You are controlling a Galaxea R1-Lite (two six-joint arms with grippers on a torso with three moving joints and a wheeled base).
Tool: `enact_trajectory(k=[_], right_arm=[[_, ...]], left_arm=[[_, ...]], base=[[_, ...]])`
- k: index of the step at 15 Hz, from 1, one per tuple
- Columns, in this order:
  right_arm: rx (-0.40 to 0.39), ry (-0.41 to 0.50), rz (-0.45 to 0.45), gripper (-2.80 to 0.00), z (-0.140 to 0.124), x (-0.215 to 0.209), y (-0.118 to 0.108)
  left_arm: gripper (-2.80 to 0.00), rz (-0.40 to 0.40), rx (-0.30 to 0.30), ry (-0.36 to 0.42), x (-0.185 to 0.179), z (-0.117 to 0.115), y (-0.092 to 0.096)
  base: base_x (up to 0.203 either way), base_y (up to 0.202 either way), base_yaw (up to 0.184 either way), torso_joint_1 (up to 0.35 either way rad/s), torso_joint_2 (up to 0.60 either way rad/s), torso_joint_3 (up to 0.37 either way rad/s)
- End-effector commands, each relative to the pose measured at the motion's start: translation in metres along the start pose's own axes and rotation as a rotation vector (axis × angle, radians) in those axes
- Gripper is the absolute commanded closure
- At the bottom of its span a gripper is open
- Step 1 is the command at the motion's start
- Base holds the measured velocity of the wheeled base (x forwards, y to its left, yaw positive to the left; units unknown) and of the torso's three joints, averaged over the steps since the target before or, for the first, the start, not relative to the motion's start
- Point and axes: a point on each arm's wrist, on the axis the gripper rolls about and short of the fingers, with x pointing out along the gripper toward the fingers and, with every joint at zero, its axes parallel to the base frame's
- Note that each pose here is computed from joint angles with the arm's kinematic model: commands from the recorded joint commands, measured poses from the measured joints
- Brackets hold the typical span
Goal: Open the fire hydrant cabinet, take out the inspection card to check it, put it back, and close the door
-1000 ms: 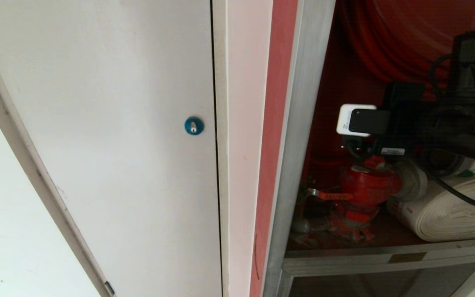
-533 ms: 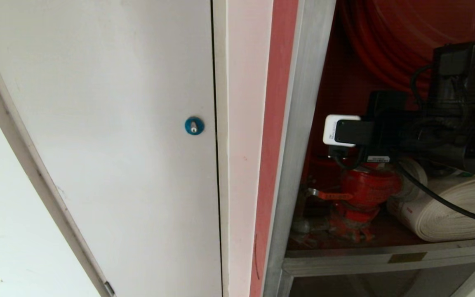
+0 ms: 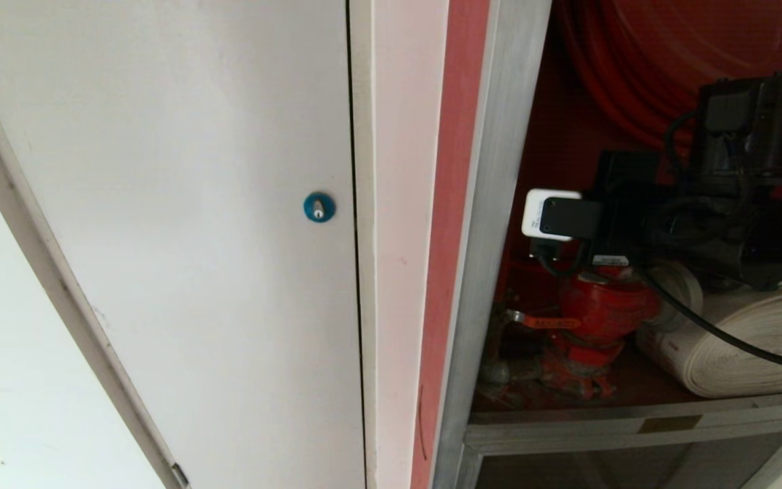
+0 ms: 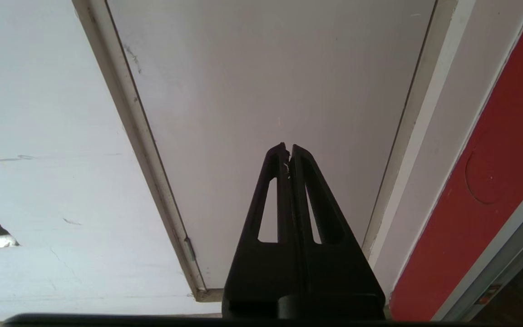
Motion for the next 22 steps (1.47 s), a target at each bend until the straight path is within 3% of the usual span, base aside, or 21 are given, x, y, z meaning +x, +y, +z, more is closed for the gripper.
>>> enact_trajectory(k=[1, 3, 4, 8, 22], right_arm=[[-0.009, 0.008, 0.003, 0.0, -0.001, 0.002, 0.001], [-0.01, 0.009, 0.008, 0.0, -0.001, 0.001, 0.003], [-0.01, 0.011, 0.009, -2.8, -0.001, 0.002, 0.003], [-0.014, 0.067, 0.003, -2.8, -0.004, 0.002, 0.003], [-0.028, 0.067, 0.034, -2.8, -0.015, -0.031, 0.016]], left_arm=[[0.0, -0.001, 0.0, 0.005, 0.0, -0.002, 0.0], [0.0, -0.001, 0.0, 0.005, 0.0, -0.002, 0.0], [0.0, -0.001, 0.001, 0.005, 0.0, -0.002, 0.0], [0.0, -0.001, 0.0, 0.005, 0.0, -0.002, 0.0], [0.0, -0.001, 0.0, 0.005, 0.0, -0.002, 0.0]], base=[[0.0, 0.0, 0.0, 0.0, 0.0, 0.0], [0.0, 0.0, 0.0, 0.0, 0.0, 0.0], [0.0, 0.0, 0.0, 0.0, 0.0, 0.0], [0.0, 0.0, 0.0, 0.0, 0.0, 0.0], [0.0, 0.0, 0.0, 0.0, 0.0, 0.0]])
